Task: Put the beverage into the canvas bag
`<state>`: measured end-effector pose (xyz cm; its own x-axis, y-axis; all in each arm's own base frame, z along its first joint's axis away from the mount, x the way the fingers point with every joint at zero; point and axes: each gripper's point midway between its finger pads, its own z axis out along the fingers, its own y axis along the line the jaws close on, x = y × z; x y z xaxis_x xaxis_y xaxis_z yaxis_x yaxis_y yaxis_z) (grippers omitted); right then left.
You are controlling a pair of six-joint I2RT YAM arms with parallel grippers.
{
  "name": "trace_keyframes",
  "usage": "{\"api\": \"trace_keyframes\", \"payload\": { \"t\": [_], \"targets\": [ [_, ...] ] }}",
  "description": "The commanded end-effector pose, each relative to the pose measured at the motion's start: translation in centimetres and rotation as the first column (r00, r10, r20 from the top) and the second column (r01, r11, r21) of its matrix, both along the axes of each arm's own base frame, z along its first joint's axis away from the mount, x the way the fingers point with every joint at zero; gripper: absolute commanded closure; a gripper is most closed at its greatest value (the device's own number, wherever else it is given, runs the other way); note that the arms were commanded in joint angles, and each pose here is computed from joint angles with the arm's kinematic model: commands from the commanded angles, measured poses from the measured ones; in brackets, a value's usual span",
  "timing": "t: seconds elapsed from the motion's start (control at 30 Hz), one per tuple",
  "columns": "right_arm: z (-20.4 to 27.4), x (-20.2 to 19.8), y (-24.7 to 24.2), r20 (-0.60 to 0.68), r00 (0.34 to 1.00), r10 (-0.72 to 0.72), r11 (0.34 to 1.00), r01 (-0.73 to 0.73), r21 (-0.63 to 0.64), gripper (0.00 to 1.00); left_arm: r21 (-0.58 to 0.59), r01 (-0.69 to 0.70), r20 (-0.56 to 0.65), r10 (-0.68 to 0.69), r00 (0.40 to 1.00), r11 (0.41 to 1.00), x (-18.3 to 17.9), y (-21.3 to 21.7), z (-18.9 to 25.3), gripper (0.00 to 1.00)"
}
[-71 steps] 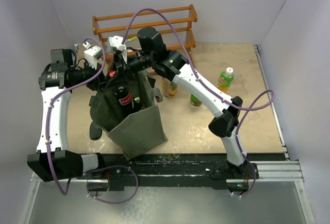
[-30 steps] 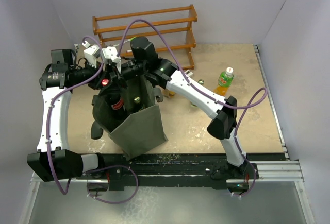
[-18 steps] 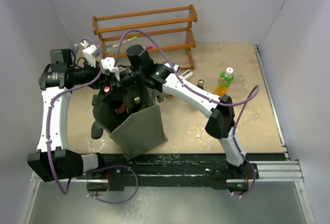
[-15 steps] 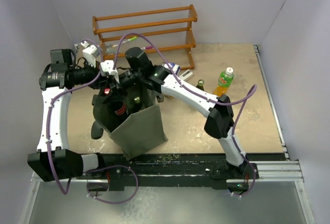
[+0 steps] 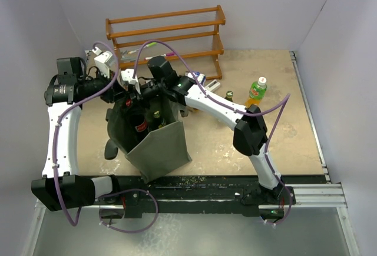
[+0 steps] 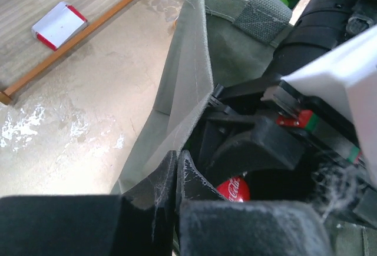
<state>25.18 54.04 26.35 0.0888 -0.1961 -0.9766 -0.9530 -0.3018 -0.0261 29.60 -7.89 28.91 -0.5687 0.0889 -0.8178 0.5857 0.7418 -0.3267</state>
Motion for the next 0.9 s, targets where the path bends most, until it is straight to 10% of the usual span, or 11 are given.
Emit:
{"api": "trace_keyframes", "payload": {
  "t": [0.0, 0.87],
  "targets": [
    [5.8, 2.3, 0.0, 0.174, 0.983, -0.059, 0.983, 0.026, 0.182, 0.97, -0.022, 0.041, 0.053, -0.039, 0.998, 0.999, -0.5, -0.8, 1.0, 1.0],
    [8.0, 2.6, -1.7, 0.136, 0.982, -0.132, 0.98, 0.109, 0.166, 0.36, -0.007, 0.025, 0.079, -0.024, 0.997, 1.0, -0.2, -0.6, 1.2, 1.0]
  ]
}}
